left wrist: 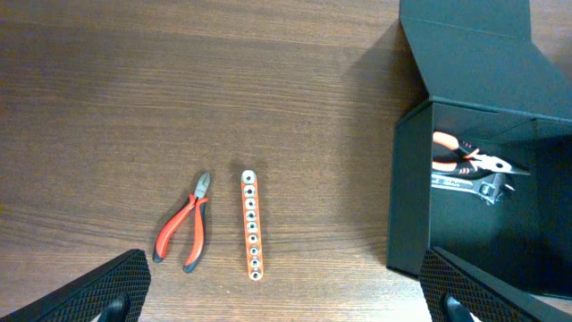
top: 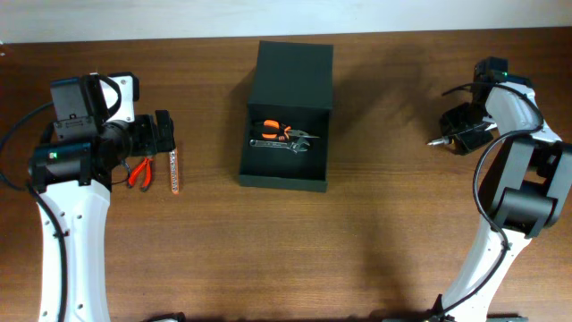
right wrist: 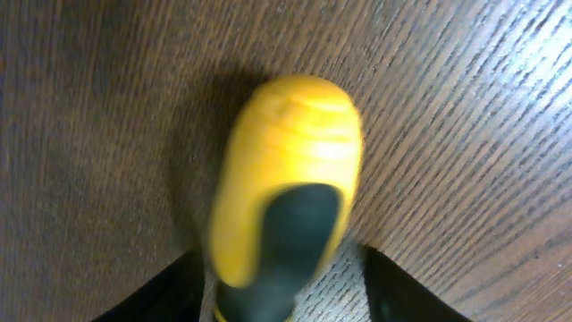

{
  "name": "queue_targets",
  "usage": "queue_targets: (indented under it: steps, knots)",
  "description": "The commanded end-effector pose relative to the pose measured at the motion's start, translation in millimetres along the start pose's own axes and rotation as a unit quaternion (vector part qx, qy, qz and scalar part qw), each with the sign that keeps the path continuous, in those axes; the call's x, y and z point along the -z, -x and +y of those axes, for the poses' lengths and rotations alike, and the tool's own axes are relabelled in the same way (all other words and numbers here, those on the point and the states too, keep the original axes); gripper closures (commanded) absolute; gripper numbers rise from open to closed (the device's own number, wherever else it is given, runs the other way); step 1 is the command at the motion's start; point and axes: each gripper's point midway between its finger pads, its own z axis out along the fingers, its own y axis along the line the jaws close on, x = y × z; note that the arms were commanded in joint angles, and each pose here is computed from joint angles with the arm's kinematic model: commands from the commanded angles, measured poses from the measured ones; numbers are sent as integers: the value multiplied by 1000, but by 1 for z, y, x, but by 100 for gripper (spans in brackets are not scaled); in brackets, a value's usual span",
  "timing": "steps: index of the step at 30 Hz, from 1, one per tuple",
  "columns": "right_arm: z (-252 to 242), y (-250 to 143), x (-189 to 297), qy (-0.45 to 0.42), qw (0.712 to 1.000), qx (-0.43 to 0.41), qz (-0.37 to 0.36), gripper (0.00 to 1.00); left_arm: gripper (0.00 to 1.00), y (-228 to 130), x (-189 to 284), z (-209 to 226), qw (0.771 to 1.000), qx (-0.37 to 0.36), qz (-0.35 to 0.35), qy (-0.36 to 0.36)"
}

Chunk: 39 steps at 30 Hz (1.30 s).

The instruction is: Pack container

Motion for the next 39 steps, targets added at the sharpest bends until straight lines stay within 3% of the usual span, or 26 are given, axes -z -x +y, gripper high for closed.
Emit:
queue_targets:
  steps: [1,5,12,21,24,33,39]
  knots:
    - [-3,-2,-10,-7,1000,-8,5,48,1,8,4,2,1000,-9,-10,4]
    - [-3,-3,-9,-8,1000,-7,9,58,1,8,4,2,1000,-9,-10,4]
    - [-3,-6,-9,-9,1000,1,14,58,1,8,4,2,1000,-9,-10,4]
    - [1,-1,-10,-3,996,91,0,59,1,8,4,2,1000,-9,-10,4]
    - [1,-2,-10,-4,994,106,0,67,1,8,4,2,1000,-9,-10,4]
    - [1,-2,-10,-5,994,107,1,69,1,8,4,2,1000,-9,-10,4]
    - [2,0,-10,-5,988,151,-4,77,1,8,4,2,1000,-9,-10,4]
